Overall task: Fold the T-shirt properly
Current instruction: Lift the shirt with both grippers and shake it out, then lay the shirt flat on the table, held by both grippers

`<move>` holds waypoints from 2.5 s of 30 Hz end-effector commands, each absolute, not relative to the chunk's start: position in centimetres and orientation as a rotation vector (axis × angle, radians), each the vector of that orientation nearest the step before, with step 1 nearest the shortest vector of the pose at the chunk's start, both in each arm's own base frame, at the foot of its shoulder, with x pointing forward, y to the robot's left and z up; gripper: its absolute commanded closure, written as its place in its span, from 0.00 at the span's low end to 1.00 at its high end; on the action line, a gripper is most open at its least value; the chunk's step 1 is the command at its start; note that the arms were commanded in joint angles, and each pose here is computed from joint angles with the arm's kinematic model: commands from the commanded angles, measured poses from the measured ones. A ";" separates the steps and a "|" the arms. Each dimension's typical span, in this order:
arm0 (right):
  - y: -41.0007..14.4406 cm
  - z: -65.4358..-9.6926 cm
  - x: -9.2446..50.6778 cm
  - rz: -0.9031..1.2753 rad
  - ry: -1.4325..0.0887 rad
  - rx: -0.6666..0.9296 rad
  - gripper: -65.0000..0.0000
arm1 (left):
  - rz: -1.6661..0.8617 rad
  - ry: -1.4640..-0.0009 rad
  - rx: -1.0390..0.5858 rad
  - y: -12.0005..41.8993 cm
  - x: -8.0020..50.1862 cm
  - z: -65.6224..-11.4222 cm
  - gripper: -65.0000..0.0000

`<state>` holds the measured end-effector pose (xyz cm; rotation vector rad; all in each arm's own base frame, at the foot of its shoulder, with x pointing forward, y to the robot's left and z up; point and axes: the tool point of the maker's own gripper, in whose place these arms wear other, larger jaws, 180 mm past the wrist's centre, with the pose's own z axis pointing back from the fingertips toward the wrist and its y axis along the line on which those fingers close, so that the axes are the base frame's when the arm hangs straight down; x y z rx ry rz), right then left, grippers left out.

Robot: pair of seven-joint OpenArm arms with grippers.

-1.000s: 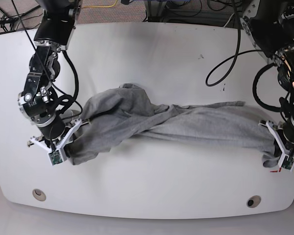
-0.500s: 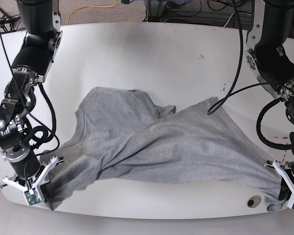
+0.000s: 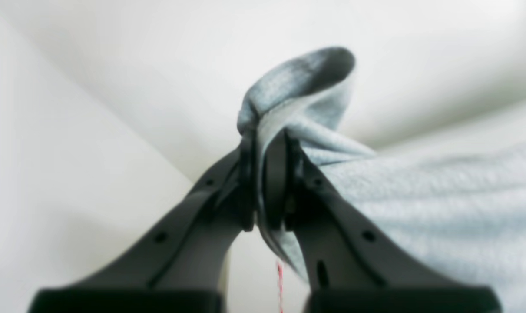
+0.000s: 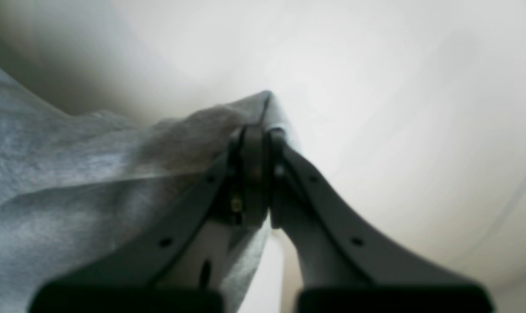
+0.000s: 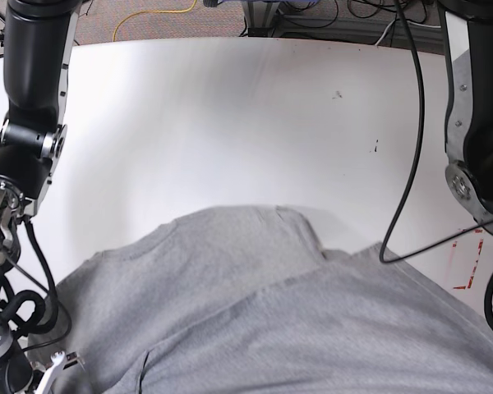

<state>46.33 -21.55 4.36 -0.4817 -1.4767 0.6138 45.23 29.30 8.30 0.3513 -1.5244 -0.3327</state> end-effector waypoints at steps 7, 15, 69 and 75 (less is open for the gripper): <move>-19.5 16.6 43.6 0.690 -1.699 -0.660 1.00 | -0.302 -1.714 0.286 30.1 44.8 18.1 1.00; -19.4 16.1 43.3 0.704 -1.680 -0.688 1.00 | -0.307 -1.667 0.261 30.3 45.9 15.6 1.00; -22.1 -32.2 27.3 0.272 -0.777 -0.062 1.00 | -0.370 -0.610 0.279 33.7 27.4 -30.1 1.00; -21.8 -33.9 25.4 0.264 -0.718 -0.046 1.00 | -0.387 -0.533 0.277 34.1 25.2 -31.8 1.00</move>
